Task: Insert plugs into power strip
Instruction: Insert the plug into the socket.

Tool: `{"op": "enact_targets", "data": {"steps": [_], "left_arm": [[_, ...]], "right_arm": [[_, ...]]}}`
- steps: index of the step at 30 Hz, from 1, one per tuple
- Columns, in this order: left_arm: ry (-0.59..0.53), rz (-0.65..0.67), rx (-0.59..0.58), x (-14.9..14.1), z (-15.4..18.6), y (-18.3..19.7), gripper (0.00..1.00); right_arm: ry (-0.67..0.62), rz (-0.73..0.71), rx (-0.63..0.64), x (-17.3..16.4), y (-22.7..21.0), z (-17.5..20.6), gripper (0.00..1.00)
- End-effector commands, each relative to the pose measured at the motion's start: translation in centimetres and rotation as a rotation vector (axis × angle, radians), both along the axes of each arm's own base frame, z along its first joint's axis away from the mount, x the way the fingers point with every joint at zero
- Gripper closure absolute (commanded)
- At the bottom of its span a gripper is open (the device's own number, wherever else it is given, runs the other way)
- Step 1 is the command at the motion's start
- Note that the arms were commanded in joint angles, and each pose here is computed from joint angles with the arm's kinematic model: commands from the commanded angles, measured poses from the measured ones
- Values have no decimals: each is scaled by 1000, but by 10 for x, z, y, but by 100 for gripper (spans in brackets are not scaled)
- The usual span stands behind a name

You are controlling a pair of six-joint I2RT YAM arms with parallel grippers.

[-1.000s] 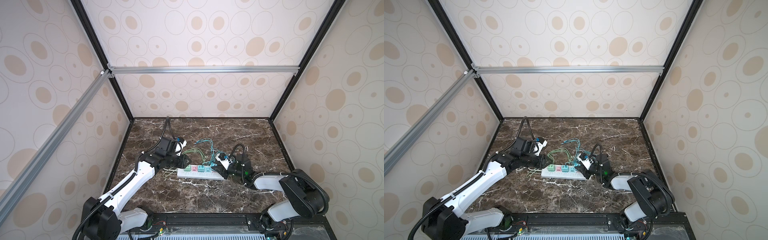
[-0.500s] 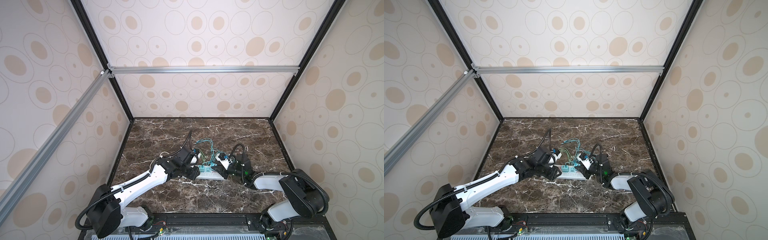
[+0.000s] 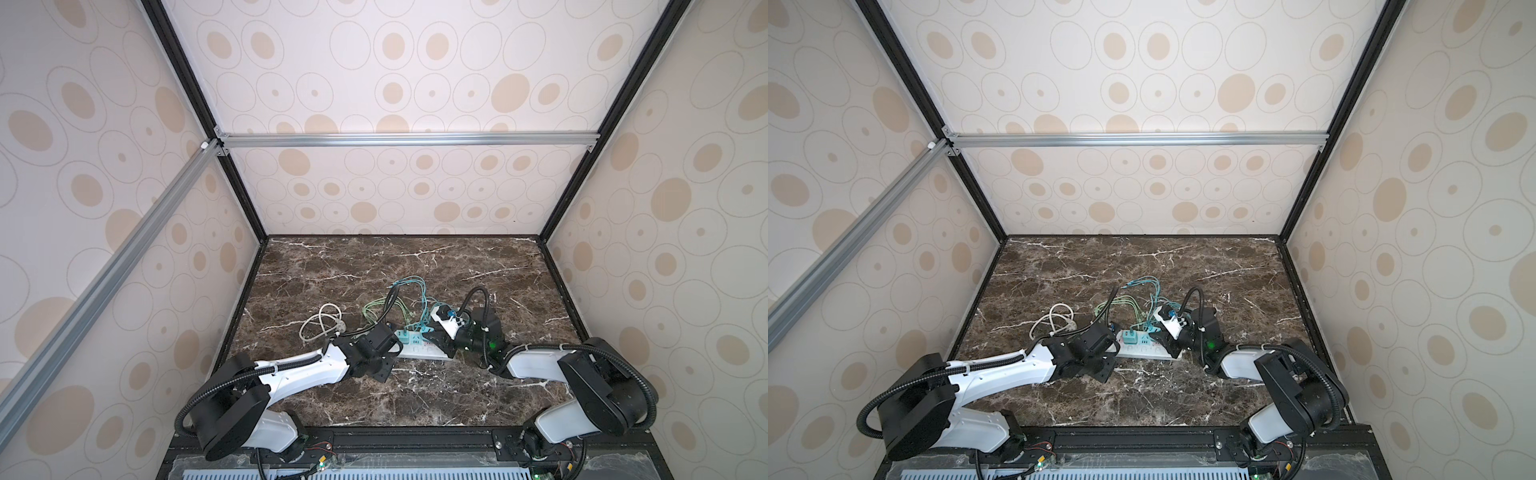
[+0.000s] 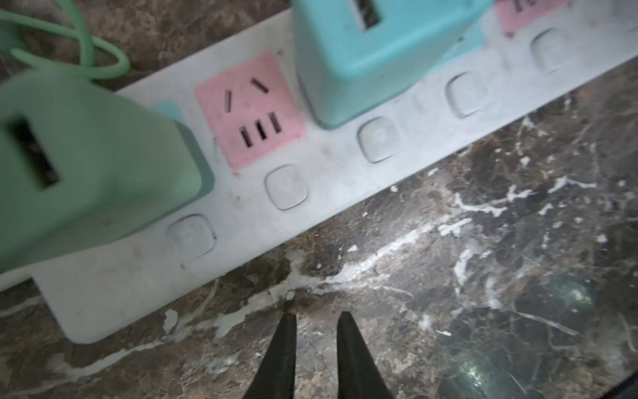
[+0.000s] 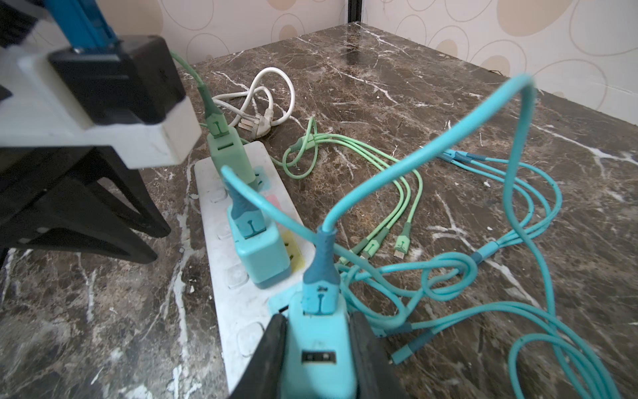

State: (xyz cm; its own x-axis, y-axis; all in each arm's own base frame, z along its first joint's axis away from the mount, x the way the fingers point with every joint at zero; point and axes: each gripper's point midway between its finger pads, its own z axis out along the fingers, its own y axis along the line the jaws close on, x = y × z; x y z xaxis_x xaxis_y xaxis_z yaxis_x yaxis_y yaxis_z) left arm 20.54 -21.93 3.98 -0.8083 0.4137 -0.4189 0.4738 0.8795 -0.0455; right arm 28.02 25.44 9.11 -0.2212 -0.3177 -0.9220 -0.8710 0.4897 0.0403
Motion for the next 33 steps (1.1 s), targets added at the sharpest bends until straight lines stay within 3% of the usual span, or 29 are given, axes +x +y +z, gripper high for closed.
{"op": "enact_targets", "data": {"steps": [1,10,17,33], "left_arm": [[-96,99,60,18,2,14,78],[-262,260,111,55,8,26,79],[-258,290,109,69,-7,28,78],[-216,261,12,84,-3,9,78]], "right_arm": [[91,1,-66,-10,-4,-27,100],[81,12,-49,-11,-2,-24,100],[59,23,-15,-10,1,-17,100],[-22,60,76,-6,12,9,100]]}}
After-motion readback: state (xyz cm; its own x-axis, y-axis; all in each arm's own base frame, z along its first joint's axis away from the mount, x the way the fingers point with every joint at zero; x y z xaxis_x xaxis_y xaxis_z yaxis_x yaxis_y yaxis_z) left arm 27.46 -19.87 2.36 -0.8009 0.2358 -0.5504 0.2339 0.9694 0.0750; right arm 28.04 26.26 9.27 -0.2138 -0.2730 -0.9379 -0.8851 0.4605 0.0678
